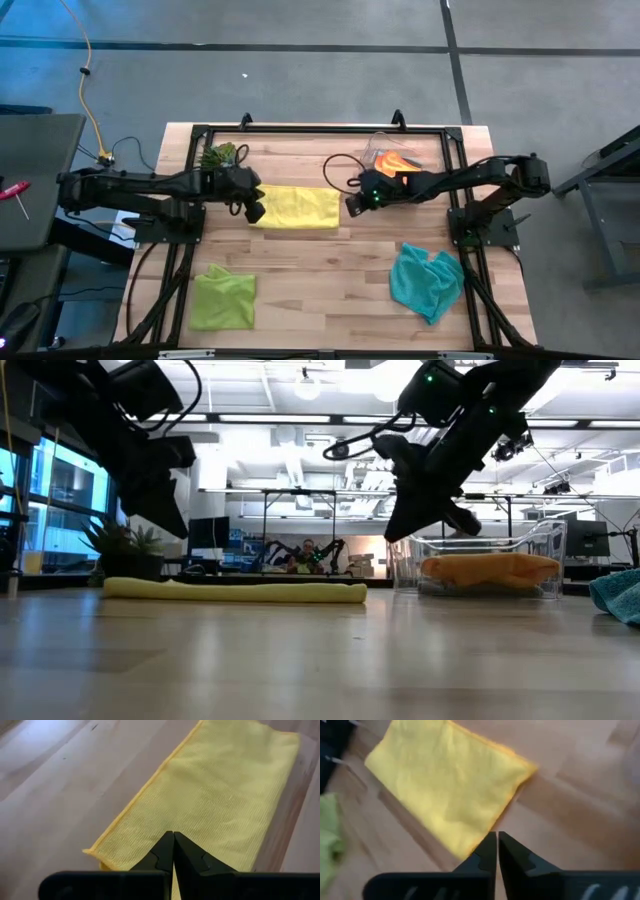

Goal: Fold microfiber towels
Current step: Fold the yellow microfiber towel

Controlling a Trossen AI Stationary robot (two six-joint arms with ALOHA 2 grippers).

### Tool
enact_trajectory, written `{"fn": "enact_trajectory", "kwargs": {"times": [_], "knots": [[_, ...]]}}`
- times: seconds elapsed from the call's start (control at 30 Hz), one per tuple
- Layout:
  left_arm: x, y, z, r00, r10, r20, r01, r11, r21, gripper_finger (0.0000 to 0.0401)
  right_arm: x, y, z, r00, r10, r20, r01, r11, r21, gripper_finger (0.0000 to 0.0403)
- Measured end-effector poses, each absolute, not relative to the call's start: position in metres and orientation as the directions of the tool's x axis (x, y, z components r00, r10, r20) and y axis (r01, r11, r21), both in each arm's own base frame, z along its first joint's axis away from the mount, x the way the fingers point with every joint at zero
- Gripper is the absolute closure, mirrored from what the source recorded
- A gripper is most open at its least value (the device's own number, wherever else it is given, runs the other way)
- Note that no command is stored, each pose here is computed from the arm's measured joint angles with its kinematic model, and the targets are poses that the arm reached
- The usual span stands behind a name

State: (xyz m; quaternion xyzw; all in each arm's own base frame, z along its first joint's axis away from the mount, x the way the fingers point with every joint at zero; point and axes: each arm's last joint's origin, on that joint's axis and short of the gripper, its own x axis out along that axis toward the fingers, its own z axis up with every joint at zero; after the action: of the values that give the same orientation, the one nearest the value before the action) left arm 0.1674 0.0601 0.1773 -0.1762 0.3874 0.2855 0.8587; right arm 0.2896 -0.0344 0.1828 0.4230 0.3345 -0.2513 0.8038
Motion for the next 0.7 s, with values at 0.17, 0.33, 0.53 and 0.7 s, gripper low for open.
{"fn": "enact_trajectory", "kwargs": {"times": [0.17, 0.33, 0.53, 0.7], "knots": [[0.167, 0.06, 0.178, 0.543, 0.355, -0.761, -0.622, 0.779, -0.08, 0.0401, 0.29, -0.031, 0.183, 0.655, -0.084, -0.751, 0.723, 0.36, 0.59, 0.0309], [0.168, 0.061, 0.179, 0.548, 0.363, -0.754, -0.605, 0.794, -0.057, 0.0401, 0.297, -0.032, 0.174, 0.668, -0.047, -0.742, 0.729, 0.242, 0.641, 0.0192], [0.168, 0.061, 0.179, 0.551, 0.355, -0.755, -0.553, 0.833, -0.012, 0.0401, 0.31, -0.039, 0.14, 0.623, -0.038, -0.782, 0.781, 0.086, 0.618, 0.0121], [0.167, 0.063, 0.179, 0.562, 0.324, -0.761, -0.517, 0.856, -0.018, 0.0401, 0.323, -0.042, 0.128, 0.657, -0.007, -0.754, 0.753, 0.045, 0.656, 0.0117]]}}
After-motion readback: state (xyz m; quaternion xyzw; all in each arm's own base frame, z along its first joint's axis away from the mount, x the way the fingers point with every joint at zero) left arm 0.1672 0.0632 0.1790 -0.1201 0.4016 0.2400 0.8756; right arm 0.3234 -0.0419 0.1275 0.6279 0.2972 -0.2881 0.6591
